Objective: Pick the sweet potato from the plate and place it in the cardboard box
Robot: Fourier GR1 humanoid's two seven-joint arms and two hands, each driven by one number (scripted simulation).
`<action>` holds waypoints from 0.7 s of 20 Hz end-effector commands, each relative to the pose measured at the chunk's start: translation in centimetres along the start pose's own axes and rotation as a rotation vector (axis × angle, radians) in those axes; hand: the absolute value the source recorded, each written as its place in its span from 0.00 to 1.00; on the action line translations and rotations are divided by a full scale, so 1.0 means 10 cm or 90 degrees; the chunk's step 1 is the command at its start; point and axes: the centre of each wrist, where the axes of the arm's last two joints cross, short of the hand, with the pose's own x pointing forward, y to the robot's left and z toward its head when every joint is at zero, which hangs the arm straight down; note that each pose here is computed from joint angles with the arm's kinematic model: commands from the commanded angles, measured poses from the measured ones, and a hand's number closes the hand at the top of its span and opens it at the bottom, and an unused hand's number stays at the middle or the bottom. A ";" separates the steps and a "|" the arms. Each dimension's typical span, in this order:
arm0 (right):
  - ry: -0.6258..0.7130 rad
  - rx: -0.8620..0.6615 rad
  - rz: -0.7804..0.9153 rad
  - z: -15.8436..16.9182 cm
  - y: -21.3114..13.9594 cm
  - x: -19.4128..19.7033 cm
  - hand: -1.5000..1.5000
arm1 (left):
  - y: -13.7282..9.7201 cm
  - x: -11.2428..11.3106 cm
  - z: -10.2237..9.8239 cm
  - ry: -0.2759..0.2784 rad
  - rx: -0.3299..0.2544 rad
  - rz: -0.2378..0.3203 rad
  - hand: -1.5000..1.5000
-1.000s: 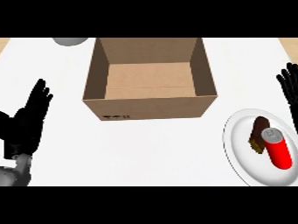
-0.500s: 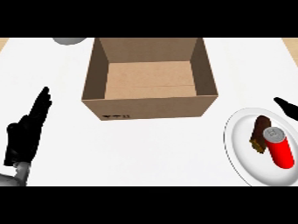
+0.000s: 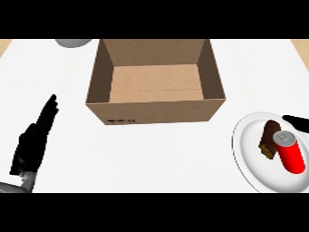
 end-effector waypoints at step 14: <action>0.224 0.429 0.371 0.24 0.02 0.97 0.00 | -0.05 0.05 0.04 -0.008 -0.008 0.005 0.50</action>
